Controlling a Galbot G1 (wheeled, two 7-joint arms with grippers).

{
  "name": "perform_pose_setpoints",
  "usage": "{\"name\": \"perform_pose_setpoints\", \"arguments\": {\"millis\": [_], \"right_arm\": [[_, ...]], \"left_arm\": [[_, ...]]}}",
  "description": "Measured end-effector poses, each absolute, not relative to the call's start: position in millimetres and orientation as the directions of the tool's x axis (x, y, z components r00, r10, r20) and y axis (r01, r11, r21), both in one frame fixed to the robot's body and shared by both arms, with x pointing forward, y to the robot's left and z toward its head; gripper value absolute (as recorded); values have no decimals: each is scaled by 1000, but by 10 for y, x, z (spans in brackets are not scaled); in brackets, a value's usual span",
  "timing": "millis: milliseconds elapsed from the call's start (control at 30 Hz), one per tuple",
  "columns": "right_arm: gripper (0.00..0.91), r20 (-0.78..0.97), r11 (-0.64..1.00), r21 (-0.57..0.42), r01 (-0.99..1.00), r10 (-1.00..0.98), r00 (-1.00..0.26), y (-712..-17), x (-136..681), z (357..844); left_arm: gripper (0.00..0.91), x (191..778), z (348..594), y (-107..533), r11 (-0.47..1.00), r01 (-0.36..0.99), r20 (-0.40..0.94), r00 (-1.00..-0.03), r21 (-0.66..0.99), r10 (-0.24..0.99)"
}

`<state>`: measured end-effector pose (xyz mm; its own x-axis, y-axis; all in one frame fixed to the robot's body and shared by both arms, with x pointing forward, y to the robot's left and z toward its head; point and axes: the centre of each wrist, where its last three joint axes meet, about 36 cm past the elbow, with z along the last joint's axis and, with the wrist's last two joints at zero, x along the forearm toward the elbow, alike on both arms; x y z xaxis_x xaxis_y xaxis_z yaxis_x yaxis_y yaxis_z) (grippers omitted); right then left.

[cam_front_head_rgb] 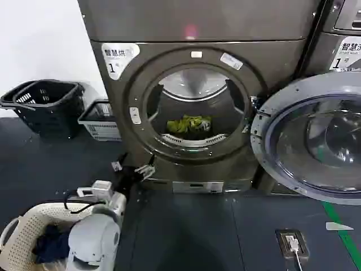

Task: Grasp the clothes from the dryer.

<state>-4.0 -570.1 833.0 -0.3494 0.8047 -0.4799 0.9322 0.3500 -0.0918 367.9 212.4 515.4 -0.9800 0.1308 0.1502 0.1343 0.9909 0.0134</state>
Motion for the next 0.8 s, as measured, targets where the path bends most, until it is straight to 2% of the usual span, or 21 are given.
{"name": "perform_pose_setpoints", "arguments": {"millis": [800], "right_arm": [[907, -497, 363, -69, 929, 795, -348, -5723, -60, 8266]], "left_arm": [[907, 3660, 5146, 2091, 990, 141, 150, -979, 9, 138]]}}
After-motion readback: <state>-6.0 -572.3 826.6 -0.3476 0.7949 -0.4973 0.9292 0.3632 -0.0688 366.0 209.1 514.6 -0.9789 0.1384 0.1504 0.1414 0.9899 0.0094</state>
